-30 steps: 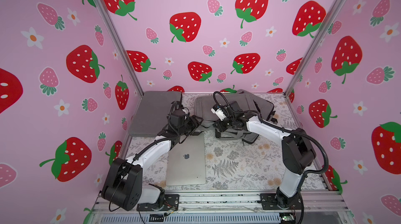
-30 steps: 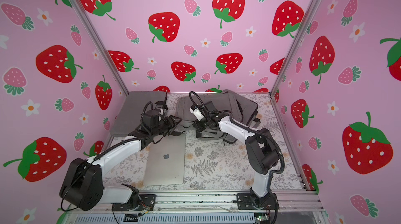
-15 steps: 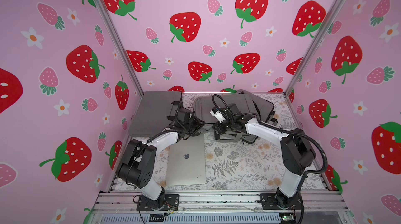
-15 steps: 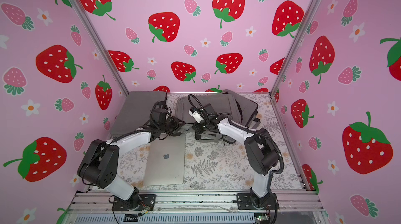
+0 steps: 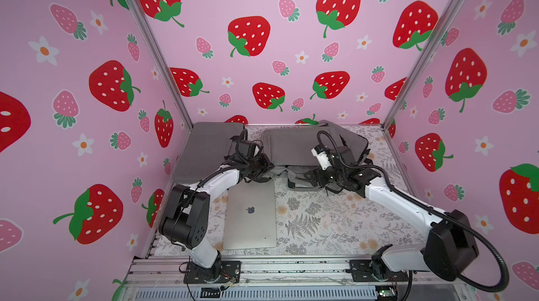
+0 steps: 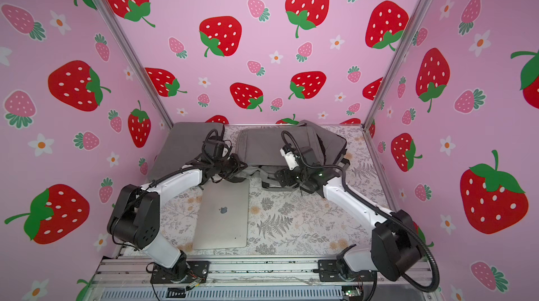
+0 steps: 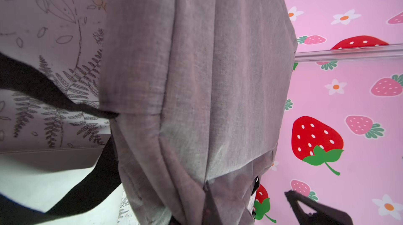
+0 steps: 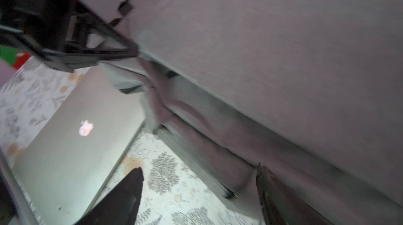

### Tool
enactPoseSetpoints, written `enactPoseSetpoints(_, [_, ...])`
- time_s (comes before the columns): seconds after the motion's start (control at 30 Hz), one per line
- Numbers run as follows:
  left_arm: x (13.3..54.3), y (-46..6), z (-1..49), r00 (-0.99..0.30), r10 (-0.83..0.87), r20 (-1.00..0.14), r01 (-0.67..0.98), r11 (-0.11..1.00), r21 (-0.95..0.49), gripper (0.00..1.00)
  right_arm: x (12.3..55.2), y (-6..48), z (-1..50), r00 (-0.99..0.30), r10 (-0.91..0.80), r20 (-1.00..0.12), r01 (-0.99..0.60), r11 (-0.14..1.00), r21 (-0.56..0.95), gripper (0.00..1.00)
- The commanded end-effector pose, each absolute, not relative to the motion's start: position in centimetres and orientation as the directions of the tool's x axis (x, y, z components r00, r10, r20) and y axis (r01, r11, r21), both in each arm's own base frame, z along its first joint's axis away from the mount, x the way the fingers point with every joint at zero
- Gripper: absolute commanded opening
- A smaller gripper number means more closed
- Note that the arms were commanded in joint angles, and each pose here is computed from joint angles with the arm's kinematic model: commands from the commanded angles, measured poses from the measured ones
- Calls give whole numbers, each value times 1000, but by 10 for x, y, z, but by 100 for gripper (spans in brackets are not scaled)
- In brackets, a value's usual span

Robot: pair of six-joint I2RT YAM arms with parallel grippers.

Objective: Open the zippered laptop bag and take out the laptop
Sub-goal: Adjust the zippered laptop bag.

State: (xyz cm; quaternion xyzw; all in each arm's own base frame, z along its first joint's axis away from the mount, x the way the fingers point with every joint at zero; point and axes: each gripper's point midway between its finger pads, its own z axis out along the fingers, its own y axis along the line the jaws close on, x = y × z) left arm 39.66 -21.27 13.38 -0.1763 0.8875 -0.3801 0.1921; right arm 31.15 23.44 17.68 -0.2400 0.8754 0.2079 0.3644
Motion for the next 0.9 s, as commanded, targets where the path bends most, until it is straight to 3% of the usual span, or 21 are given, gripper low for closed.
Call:
enactPoseSetpoints(0.0, [406, -219, 160, -879, -386, -281, -49, 658, -751, 0, 319, 172, 165, -721, -100, -686, -344, 911, 229, 89])
enactPoseSetpoints(0.2, [407, -215, 154, -888, -366, -276, -49, 674, -737, 0, 334, 118, 143, -816, 166, -554, -98, 904, 416, 83])
enactPoseSetpoints(0.5, [413, -215, 150, -903, -332, -272, -36, 690, -723, 0, 367, 131, 115, -869, 265, -419, -22, 824, 566, 60])
enactPoseSetpoints(0.57, [414, -213, 150, -905, -326, -275, -32, 695, -718, 0, 371, 136, 110, -881, 267, -392, -20, 805, 593, 53])
enactPoseSetpoints(0.7, [416, -212, 151, -910, -300, -286, -15, 714, -700, 0, 376, 148, 118, -878, 267, -398, -64, 757, 650, 24])
enactPoseSetpoints(0.8, [421, -203, 154, -907, -285, -310, -7, 746, -666, 0, 372, 154, 130, -873, 261, -411, -92, 740, 666, 13])
enactPoseSetpoints(0.87, [426, -194, 156, -901, -283, -328, -7, 767, -642, 0, 368, 161, 138, -874, 251, -415, -113, 728, 677, 11])
